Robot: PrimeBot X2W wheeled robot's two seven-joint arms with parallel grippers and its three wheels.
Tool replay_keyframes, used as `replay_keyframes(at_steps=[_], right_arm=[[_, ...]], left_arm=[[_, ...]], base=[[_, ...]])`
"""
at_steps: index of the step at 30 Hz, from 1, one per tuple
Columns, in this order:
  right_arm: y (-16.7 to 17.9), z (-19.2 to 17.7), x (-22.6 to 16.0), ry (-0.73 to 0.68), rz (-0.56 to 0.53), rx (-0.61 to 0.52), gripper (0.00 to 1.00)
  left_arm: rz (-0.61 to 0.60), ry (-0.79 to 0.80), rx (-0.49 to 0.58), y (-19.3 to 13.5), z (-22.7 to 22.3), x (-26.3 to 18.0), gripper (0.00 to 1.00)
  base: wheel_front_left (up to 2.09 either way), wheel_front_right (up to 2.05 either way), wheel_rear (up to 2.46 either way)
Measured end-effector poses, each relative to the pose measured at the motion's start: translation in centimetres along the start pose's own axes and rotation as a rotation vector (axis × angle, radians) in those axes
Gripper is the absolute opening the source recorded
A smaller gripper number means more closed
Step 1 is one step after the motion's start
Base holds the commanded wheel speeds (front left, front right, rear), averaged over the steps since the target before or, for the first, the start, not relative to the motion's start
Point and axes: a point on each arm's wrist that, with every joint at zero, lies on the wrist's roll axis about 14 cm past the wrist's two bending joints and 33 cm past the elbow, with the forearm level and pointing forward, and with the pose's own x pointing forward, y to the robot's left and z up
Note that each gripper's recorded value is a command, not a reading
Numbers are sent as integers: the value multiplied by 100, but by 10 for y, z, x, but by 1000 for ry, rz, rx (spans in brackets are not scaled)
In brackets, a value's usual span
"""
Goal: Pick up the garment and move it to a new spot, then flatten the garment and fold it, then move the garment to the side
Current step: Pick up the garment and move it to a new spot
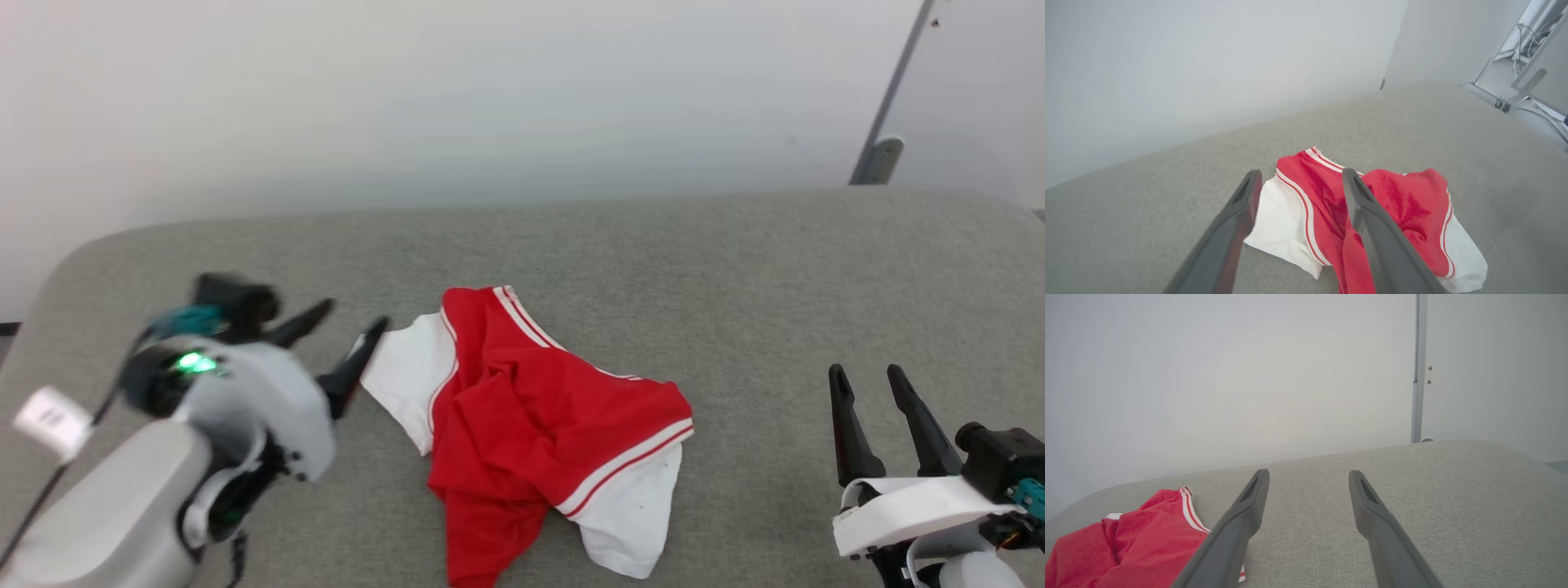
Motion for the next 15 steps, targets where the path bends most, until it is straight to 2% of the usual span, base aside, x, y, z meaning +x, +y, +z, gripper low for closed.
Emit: replay_keyframes(at_steps=[8,15], right_arm=[[12,8,2,-21,51,-6,100],[16,10,0,-24,72,-16,100]], left_arm=[[234,-198,-52,63,-7,-65,100],[353,-266,-92,87,-23,-106,100]], base=[[0,0,0],[0,0,0]])
